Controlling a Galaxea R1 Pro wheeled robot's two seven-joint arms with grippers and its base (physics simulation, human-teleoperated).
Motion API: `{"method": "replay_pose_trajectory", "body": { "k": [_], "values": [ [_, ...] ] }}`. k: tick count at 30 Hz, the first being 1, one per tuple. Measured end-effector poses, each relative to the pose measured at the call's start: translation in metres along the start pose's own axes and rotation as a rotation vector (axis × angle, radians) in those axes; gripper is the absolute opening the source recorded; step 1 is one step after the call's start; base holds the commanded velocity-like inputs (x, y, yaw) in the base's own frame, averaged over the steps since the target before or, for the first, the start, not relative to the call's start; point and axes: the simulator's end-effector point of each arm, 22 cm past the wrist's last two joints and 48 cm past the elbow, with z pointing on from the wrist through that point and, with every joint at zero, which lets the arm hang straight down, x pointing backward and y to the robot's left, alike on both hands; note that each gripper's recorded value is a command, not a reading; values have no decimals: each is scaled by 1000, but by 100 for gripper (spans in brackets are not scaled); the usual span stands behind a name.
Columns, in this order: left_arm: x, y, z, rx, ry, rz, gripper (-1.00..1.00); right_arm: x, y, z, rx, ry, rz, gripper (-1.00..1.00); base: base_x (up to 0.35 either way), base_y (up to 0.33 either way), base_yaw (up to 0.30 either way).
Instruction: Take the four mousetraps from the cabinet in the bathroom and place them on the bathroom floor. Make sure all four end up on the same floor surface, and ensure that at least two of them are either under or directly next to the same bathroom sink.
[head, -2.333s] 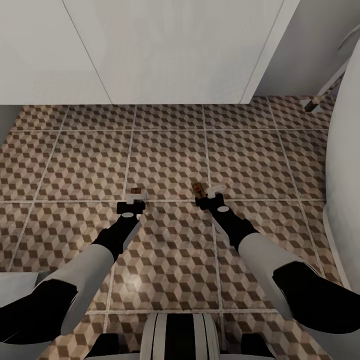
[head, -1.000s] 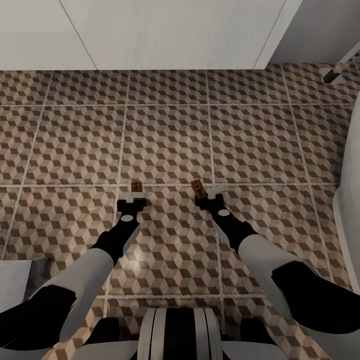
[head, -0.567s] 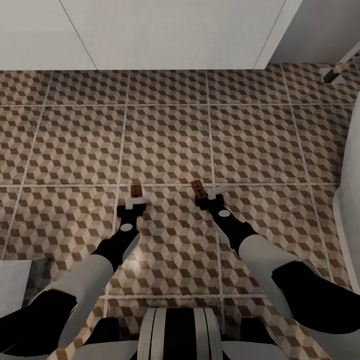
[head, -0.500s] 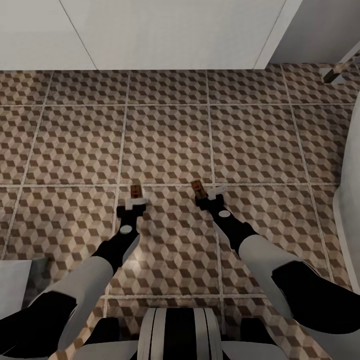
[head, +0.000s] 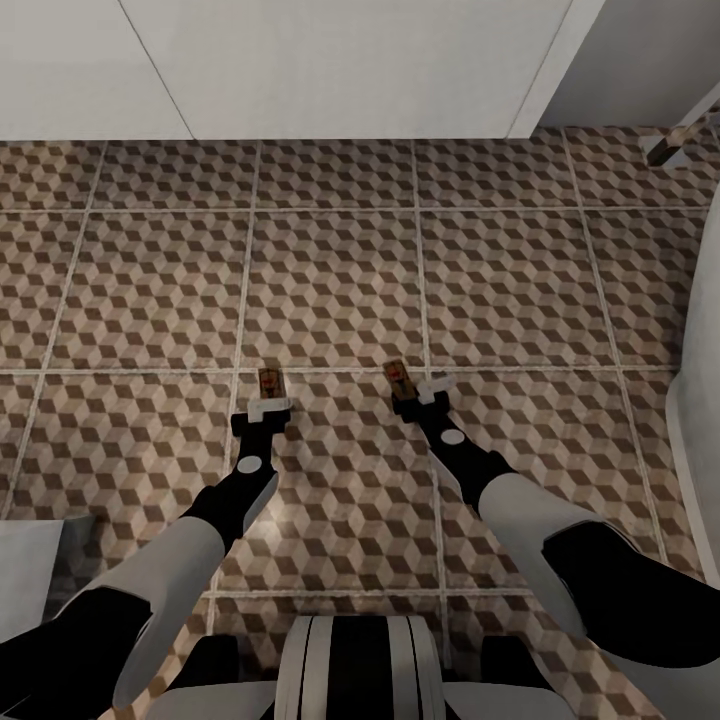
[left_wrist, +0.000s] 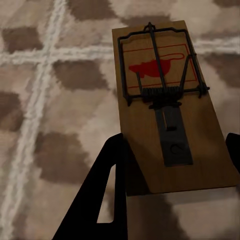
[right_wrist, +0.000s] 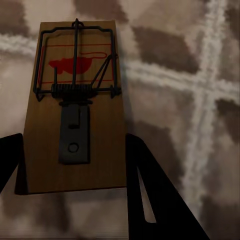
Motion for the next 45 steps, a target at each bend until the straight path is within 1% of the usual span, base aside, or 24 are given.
{"method": "replay_pose_trajectory", "body": {
  "k": [8,15,45],
  "values": [
    [1,-1,-1,3,1,-1,-100,0,0,-1,0,-24,3,-100,0,0,0],
    [1,-1,-1,2,1,0,-100,-2,2,-1,-3,-31,7,-100,0,0,0],
    [6,-2,0,-1,7,1,-100,2,5,0,-6,-26,11,-100,0,0,0]
  ]
}}
